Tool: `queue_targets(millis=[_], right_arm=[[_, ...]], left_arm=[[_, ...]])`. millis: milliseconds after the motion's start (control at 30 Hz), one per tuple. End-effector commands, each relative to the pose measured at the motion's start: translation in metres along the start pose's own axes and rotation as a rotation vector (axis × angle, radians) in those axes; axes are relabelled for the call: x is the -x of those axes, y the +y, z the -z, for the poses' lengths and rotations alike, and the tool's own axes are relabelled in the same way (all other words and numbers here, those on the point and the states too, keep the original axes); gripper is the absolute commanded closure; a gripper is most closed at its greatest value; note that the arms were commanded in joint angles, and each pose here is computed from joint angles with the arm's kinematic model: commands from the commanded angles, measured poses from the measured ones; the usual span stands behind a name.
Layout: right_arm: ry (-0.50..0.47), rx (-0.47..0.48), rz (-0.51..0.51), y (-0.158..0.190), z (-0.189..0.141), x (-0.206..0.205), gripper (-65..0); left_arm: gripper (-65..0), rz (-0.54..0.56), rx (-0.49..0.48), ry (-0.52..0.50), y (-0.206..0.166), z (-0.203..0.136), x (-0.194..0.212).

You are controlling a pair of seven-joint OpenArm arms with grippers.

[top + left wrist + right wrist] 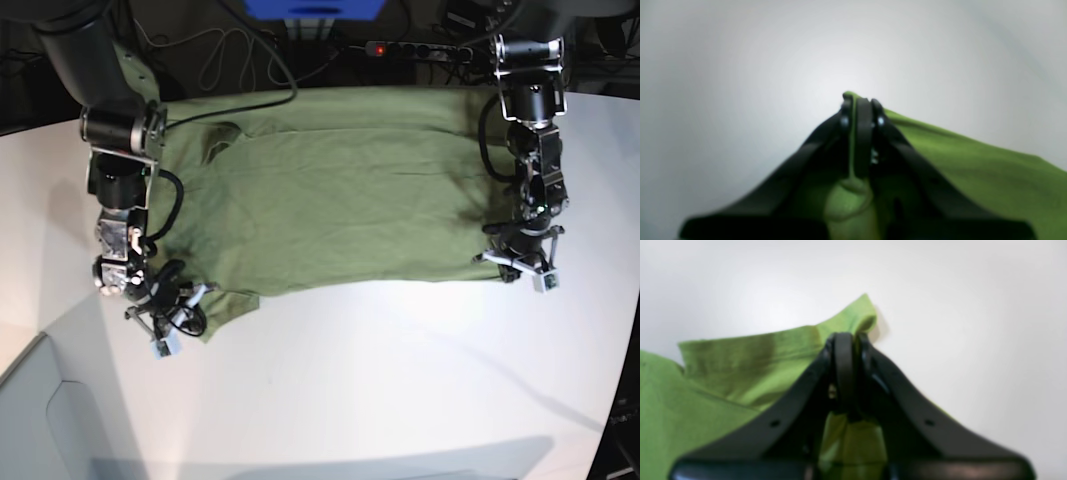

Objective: Fold the T-shirt properly
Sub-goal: 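Lift the hem and fold it toward the collar edge with both grippers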

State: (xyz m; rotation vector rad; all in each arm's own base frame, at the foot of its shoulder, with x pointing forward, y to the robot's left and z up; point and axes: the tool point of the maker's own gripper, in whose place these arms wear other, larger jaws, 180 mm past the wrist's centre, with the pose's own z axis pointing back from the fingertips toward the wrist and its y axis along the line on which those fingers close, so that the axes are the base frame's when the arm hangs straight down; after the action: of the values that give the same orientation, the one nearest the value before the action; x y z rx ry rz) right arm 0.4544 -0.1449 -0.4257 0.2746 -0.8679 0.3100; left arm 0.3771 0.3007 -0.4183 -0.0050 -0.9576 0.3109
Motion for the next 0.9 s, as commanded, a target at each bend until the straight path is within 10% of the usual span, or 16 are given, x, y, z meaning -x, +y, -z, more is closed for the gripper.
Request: queue_targets(millis=[0,867], right_arm=[[-0.012,0.023,-0.039,-0.009,-0.004,-0.018,-0.1],[-0.186,0.196,-0.305,0.002,-0.100,-0.038,-0.1]], left_arm=[[0.0,0.008,-0.011,0.035,0.005,-0.001,0.003],[0.0,0.095,0.070,-0.173,-0.025,-0.058,-0.050]])
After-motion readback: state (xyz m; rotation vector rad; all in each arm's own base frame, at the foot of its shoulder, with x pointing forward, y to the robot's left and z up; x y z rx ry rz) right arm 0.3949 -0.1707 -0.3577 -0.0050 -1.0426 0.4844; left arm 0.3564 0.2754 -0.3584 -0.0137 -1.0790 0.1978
